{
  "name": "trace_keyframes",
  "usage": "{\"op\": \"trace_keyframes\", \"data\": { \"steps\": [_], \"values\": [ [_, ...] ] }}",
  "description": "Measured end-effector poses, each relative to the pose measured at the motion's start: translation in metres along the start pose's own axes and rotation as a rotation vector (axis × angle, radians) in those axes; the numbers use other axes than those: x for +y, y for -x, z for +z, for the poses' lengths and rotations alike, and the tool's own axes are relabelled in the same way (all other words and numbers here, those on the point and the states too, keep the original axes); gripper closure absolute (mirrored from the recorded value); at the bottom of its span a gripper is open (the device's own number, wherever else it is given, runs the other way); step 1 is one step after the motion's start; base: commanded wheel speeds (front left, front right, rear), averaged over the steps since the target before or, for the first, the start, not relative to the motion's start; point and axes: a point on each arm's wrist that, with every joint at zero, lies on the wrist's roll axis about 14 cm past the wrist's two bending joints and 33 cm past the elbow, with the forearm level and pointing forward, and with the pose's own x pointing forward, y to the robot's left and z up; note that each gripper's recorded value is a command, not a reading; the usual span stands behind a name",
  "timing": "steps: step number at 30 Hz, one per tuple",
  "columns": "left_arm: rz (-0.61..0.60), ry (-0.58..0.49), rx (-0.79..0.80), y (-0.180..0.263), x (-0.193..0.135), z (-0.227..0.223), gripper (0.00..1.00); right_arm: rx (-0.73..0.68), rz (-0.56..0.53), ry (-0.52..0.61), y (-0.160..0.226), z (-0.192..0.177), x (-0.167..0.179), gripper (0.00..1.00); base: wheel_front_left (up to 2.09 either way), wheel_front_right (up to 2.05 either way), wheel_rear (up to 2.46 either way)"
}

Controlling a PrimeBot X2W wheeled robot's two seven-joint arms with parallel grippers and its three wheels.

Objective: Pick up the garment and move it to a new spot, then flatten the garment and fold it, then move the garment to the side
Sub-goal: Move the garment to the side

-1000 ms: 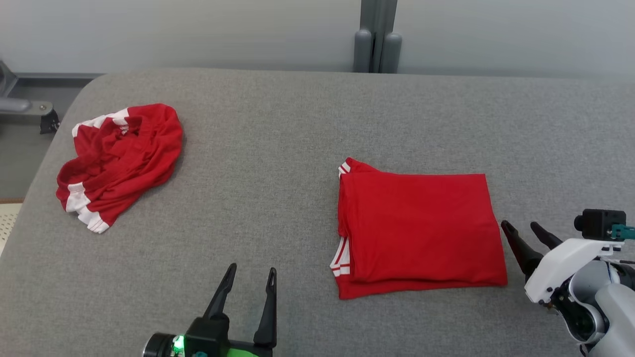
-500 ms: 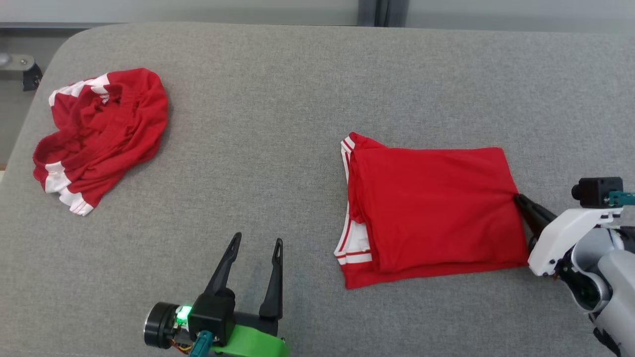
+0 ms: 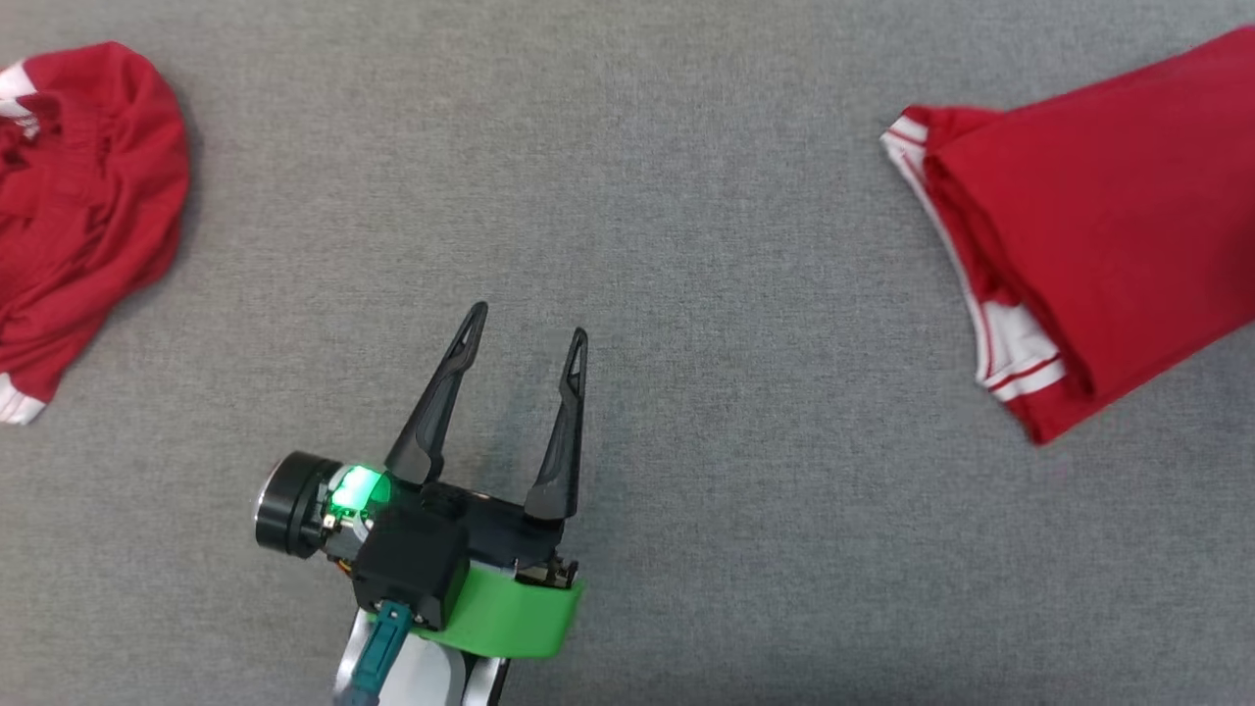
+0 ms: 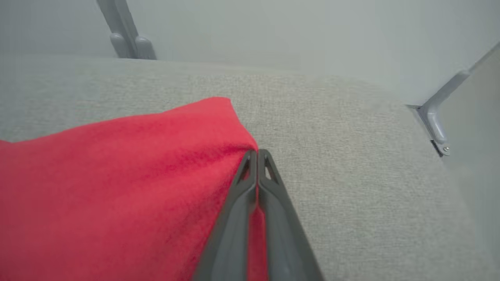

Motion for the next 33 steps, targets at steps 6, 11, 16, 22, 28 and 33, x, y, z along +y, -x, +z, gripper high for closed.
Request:
{"op": "trace_keyframes", "data": {
  "steps": [6, 11, 16, 22, 28, 33],
  "values": [
    [-0.075, 0.003, 0.007, -0.022, -0.010, -0.019, 0.00, -0.017, -0.154, 0.059, -0.011, 0.008, -0.065, 1.00, 0.00, 0.00, 0.00],
    [-0.109, 0.018, 0.046, -0.031, -0.015, -0.044, 0.00, 0.022, -0.277, 0.138, -0.005, -0.001, -0.117, 1.00, 0.00, 0.00, 0.00],
    [-0.133, 0.038, 0.073, -0.037, -0.017, -0.063, 0.00, 0.034, -0.384, 0.220, 0.007, 0.004, -0.162, 1.00, 0.00, 0.00, 0.00],
    [-0.137, 0.054, 0.102, -0.038, -0.017, -0.079, 0.00, 0.037, -0.443, 0.310, 0.010, 0.005, -0.183, 0.00, 0.00, 0.00, 0.00],
    [-0.124, 0.079, 0.101, -0.039, -0.018, -0.075, 0.00, -0.051, -0.367, 0.344, -0.009, -0.004, -0.142, 0.00, 0.00, 0.00, 0.00],
    [-0.047, 0.138, 0.152, -0.024, -0.008, -0.077, 0.00, -0.056, -0.254, 0.228, -0.010, -0.039, -0.076, 0.00, 0.00, 0.00, 0.00]
  ]
}}
